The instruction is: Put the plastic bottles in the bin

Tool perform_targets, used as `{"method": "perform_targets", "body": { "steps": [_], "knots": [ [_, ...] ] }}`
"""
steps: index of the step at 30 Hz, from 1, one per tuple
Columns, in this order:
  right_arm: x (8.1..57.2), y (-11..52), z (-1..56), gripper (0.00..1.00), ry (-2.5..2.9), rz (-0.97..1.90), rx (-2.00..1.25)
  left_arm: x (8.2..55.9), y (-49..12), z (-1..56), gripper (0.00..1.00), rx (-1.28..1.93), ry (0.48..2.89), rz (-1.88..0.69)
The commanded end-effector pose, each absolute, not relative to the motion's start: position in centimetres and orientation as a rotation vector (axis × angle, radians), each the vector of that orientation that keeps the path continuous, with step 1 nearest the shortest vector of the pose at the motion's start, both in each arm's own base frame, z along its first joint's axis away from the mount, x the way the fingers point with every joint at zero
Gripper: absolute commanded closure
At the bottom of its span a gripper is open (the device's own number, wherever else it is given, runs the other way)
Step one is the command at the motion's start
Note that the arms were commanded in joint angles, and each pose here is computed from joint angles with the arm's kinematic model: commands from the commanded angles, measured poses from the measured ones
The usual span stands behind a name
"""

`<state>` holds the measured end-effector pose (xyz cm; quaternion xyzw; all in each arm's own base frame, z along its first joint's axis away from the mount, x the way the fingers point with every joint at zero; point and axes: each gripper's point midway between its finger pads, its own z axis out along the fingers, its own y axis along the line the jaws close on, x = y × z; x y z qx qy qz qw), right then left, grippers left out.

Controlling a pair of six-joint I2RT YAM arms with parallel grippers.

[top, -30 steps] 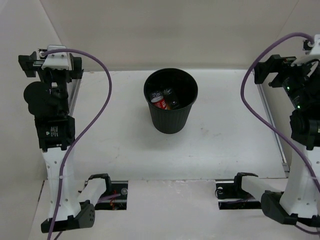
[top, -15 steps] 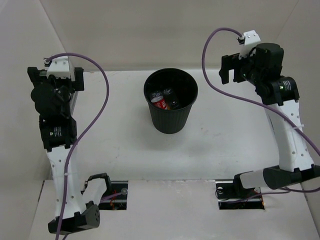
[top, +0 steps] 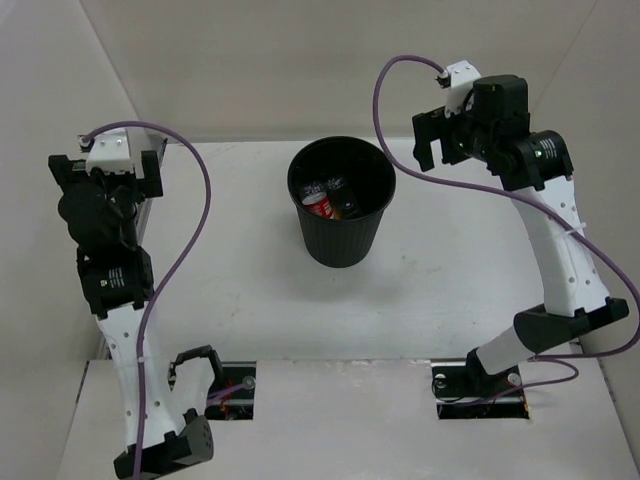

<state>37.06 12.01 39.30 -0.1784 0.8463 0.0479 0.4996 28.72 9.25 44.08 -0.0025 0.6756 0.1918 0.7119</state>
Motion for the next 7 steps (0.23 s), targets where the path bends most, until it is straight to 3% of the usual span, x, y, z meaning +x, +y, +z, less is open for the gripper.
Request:
{"method": "perform_targets", "body": {
  "steps": [1,7],
  "knots": [
    [35.86,11.77,42.99,0.00,1.939,0.115,-0.407,28.29,9.24,45.05,0.00,-0.023,1.453,0.409],
    [35.44,12.09,43.69,0.00,1.917,0.141,-0.408,28.26,9.62,45.34,0.00,-0.042,1.449,0.406]
  ]
}}
